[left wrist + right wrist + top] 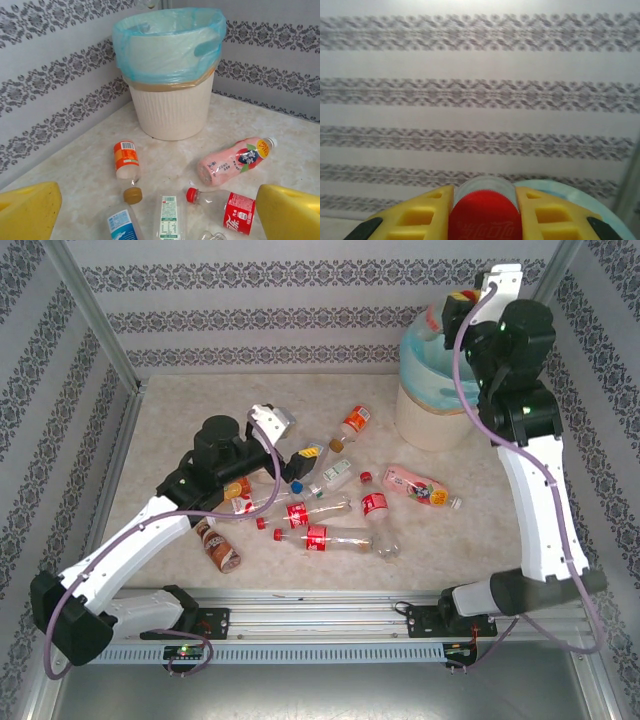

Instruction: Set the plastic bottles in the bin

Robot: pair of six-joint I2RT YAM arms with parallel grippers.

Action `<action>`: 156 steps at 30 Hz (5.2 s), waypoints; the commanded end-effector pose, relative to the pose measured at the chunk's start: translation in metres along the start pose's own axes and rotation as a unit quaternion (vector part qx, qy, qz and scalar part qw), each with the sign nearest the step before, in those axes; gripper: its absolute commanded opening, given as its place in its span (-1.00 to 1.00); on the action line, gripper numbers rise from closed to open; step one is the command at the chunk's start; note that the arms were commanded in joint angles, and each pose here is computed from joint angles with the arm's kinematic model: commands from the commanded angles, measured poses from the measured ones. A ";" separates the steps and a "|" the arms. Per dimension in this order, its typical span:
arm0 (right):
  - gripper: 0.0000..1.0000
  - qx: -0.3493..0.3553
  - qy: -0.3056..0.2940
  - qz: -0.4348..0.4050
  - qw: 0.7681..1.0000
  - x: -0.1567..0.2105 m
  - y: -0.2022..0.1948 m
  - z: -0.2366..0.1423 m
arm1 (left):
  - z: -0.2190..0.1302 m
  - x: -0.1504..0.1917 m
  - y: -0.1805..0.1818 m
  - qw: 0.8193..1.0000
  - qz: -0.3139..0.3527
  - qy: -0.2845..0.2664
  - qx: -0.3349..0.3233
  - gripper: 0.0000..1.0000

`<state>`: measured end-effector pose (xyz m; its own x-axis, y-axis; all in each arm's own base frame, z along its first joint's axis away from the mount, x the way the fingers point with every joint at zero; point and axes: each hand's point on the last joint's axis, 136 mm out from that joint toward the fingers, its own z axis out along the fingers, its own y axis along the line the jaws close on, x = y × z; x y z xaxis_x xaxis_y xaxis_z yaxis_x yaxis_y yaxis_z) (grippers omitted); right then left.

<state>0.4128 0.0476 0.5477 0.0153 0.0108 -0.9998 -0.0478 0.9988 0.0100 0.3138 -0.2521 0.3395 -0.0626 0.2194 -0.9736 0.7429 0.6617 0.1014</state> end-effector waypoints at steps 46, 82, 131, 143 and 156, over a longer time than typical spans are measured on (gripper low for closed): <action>-0.66 -0.006 0.407 0.070 0.911 0.302 -0.050 0.156 | 0.047 -0.007 -0.069 0.974 -0.118 -0.064 0.182 0.95; 0.40 -0.270 0.163 0.035 0.949 0.165 0.157 -0.066 | -0.136 0.123 0.008 0.899 -0.282 0.245 -0.229 0.65; 0.27 -0.483 0.498 -0.360 0.623 0.499 0.264 -0.226 | -0.180 0.117 0.030 0.903 -0.282 0.115 -0.304 0.69; 0.08 -0.548 0.364 -0.154 0.737 0.358 0.278 -0.225 | -0.149 0.066 0.006 0.962 -0.203 0.045 -0.179 0.69; -0.01 -0.499 0.135 0.117 0.848 0.180 0.228 -0.183 | -0.091 -0.015 -0.088 0.957 -0.181 -0.157 0.163 0.82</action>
<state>0.2283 0.2650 0.3332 -0.3245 -0.1079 -0.9397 -0.8329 0.5034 0.2298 0.2127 -0.2255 0.3074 -0.3262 -0.0944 -0.9406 0.7356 0.5995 -0.3153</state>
